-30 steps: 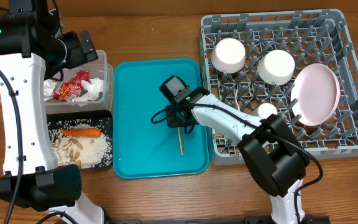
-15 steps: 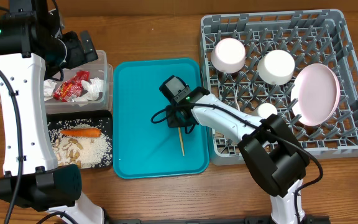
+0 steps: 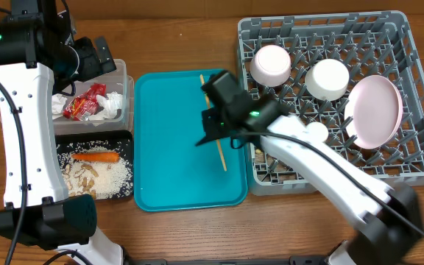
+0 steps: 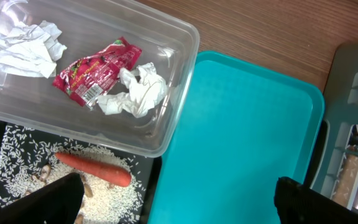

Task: Sort waste into correct bins and load items into the dishwasher
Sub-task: 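Lift the chopstick and place it upright in the rack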

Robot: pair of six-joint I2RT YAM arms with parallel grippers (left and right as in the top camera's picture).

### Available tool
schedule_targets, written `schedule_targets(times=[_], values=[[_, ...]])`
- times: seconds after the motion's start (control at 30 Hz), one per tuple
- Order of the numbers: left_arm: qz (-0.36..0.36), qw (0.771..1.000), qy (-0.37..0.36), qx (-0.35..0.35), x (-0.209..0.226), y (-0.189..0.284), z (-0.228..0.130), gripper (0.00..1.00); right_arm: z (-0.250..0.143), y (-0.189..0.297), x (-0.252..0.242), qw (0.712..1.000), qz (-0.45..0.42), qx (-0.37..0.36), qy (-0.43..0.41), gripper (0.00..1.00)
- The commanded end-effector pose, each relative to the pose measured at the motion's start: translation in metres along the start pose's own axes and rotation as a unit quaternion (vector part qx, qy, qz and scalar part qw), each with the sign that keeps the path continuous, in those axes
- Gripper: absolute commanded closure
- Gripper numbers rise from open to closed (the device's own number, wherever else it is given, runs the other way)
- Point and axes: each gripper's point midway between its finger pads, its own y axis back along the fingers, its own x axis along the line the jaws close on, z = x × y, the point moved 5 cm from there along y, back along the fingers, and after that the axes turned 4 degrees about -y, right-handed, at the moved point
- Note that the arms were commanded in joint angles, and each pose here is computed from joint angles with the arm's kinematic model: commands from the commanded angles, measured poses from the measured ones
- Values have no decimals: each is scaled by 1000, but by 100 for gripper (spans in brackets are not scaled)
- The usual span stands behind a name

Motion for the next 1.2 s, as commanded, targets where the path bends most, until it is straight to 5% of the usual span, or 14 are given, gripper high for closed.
schedule_targets(times=[0.0, 0.47, 1.17], values=[[-4, 1000, -4, -7, -2, 4, 2, 0, 13, 33, -16, 999, -6, -33, 12, 96], [-4, 1000, -4, -7, -2, 4, 2, 0, 17, 50, -122, 993, -91, 9, -78, 96], [-4, 1000, -4, -7, -2, 4, 2, 0, -5, 14, -160, 989, -118, 52, -76, 96]])
